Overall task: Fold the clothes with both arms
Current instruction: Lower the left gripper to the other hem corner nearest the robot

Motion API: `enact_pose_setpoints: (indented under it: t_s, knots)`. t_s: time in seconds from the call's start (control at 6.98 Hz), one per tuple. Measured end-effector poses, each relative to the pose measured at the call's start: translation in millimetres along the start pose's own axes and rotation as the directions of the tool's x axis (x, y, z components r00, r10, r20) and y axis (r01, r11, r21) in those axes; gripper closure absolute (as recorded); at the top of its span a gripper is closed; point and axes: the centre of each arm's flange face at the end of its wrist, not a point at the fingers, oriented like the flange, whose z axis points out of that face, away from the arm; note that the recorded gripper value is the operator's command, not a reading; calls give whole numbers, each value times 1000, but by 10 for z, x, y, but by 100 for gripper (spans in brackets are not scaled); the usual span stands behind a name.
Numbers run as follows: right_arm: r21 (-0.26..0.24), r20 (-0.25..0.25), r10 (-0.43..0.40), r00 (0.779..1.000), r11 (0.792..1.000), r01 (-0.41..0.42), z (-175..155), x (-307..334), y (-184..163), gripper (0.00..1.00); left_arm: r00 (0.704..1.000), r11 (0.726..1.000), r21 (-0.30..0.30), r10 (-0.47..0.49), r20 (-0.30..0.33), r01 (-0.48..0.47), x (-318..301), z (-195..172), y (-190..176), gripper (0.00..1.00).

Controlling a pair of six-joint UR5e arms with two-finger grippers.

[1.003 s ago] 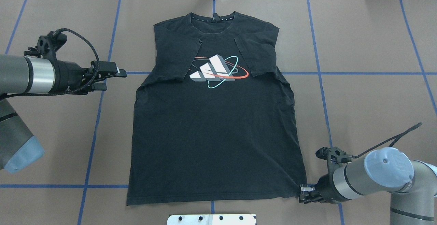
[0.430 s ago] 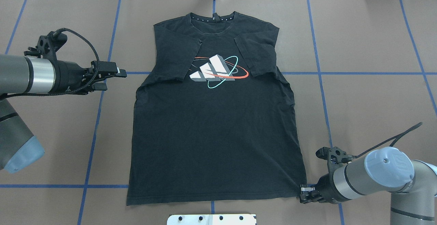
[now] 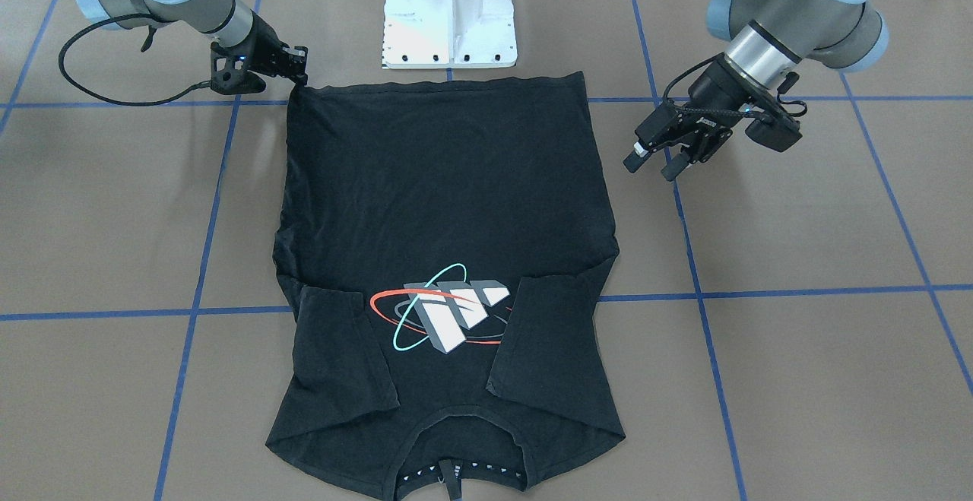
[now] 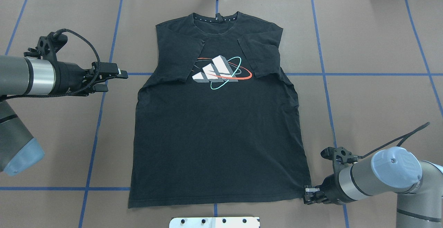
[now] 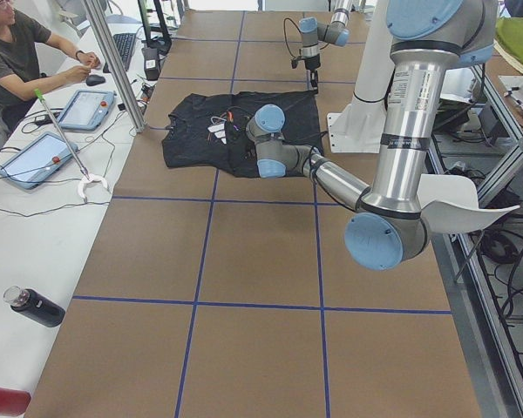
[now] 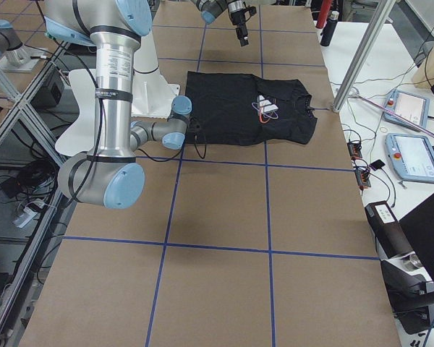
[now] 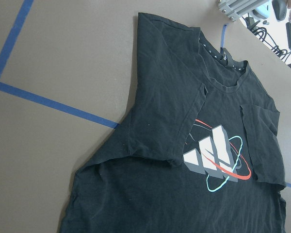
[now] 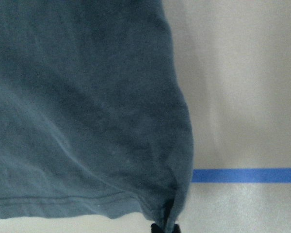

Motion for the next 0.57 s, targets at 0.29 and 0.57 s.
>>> enact_pose_setpoints:
  t_s: [0.29, 0.57]
  knots:
    - [7, 8, 0, 1000, 1000, 0, -21, -14, -17, 100, 1000, 1000, -15, -2, 6, 2, -91, -46, 107, 0]
    - [17, 25, -3, 1000, 1000, 3, -53, -78, -50, 100, 1000, 997, -78, -13, 25, 15, -326, -78, 462, 0]
